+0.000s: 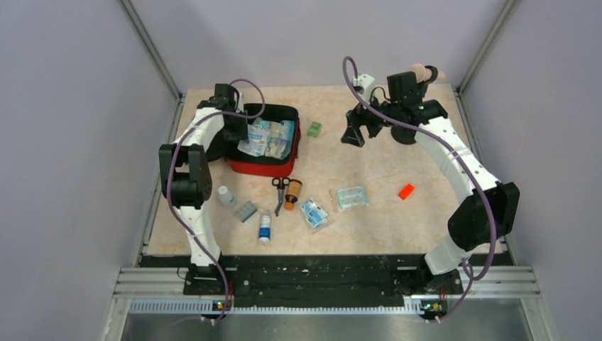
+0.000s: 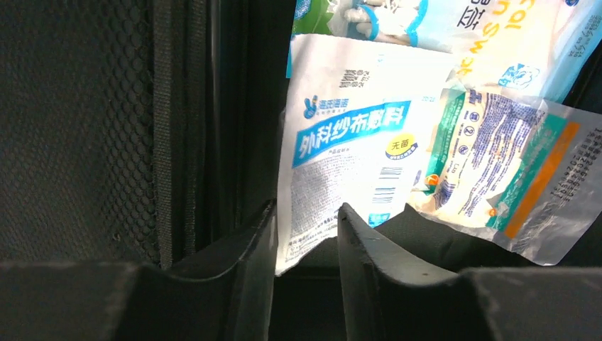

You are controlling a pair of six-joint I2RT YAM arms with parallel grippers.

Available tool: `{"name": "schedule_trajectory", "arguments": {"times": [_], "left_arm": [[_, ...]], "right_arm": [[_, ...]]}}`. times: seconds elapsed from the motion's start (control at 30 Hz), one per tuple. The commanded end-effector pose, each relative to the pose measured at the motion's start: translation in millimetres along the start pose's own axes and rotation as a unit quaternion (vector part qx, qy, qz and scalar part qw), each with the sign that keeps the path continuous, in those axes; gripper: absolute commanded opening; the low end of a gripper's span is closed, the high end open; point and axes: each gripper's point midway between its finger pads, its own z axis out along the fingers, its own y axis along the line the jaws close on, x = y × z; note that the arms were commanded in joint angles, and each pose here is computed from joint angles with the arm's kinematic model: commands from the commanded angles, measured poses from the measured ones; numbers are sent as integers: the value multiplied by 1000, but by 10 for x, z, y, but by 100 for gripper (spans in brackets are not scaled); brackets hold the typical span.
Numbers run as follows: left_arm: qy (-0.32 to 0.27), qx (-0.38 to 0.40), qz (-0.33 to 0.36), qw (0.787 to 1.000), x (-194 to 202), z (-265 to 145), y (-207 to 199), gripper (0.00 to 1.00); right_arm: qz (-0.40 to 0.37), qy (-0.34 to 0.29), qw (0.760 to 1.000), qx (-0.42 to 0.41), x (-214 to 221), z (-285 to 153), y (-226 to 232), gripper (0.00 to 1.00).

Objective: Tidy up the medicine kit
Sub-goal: Place the medical item at the medicine box.

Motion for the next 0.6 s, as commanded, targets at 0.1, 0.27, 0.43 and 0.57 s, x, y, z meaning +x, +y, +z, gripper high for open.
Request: {"name": "schedule_trajectory", "arguments": {"times": [0.1, 0.27, 0.43, 0.57], "left_arm": [[-66, -1, 20, 998, -345, -372, -24, 48], [-105, 13, 35, 994, -554, -532, -98, 79], [-163, 29, 81, 983, -884, -817, -272, 99], [-284, 40, 74, 955, -1346, -1535, -424, 99]], "right_arm": [[-11, -7, 1000, -4, -20, 62, -31, 87], [-12, 2, 1000, 8, 47, 85, -85, 87], [-1, 20, 999, 36, 175, 114, -191, 87], [12, 55, 998, 19, 421, 151, -128, 82]]}}
